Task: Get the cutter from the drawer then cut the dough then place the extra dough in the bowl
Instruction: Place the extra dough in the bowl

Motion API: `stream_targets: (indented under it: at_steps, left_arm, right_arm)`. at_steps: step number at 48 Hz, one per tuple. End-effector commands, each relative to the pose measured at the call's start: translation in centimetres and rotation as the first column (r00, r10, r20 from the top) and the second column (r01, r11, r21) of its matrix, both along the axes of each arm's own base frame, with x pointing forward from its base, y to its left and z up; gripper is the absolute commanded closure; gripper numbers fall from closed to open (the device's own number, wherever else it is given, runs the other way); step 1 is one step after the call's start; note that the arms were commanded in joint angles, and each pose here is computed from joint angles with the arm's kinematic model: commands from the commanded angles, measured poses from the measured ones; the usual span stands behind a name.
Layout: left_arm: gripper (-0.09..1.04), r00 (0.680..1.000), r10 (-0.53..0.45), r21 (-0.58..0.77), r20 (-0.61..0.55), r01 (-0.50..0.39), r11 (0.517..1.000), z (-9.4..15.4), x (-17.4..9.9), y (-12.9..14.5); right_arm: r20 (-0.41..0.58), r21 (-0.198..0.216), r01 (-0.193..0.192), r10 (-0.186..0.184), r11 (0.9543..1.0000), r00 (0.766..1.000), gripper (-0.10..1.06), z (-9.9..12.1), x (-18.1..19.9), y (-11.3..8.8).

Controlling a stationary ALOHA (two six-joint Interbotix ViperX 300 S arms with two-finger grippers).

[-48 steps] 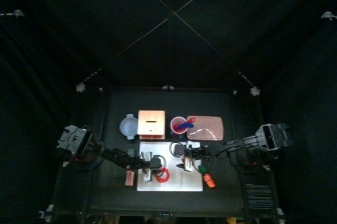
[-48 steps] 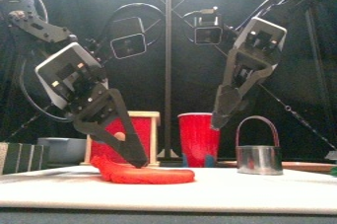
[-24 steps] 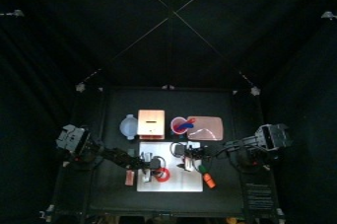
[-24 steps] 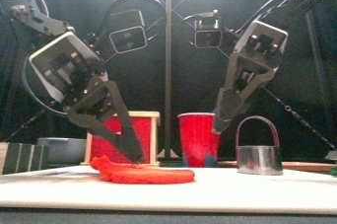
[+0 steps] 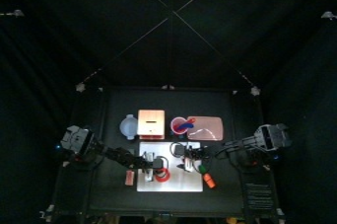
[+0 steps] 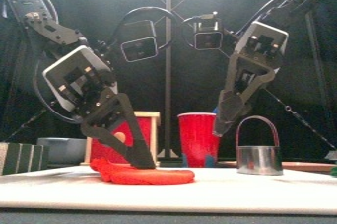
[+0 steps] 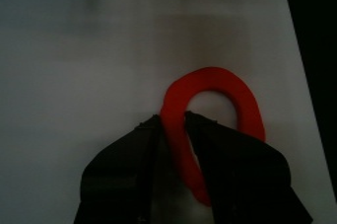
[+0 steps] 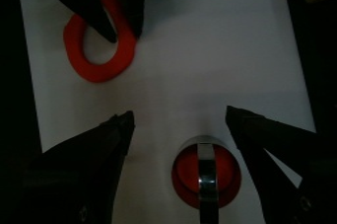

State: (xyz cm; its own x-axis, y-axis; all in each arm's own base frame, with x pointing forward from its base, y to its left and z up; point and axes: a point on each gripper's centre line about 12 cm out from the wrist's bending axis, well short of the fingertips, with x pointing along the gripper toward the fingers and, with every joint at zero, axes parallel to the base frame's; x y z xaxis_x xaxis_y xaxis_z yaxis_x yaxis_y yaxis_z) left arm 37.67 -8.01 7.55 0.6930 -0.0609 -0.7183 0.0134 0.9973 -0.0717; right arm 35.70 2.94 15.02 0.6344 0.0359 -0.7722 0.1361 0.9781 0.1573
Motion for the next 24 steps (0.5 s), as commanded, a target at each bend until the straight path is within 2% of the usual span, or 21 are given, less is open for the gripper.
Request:
stream_targets:
  at_steps: [1, 16, 24]
  left_arm:
    - [0.31, 1.0, -0.005, -0.004, -0.013, 0.005, 1.0, -0.13, -0.16, -0.11]
    - [0.32, 1.0, -0.015, -0.004, -0.008, 0.015, 1.0, 0.01, -0.11, -0.43]
    - [0.4, 1.0, -0.014, -0.005, -0.008, 0.014, 1.0, 0.03, -0.17, -0.47]
  right_arm:
    - [0.03, 0.006, 0.004, -0.004, 1.0, 1.0, -0.06, 0.85, 0.24, -0.07]
    - [0.024, 0.01, 0.013, -0.013, 0.9999, 1.0, -0.06, 0.65, 0.09, -0.24]
    - [0.022, 0.01, 0.014, -0.014, 0.9999, 1.0, -0.06, 0.61, 0.05, -0.3]
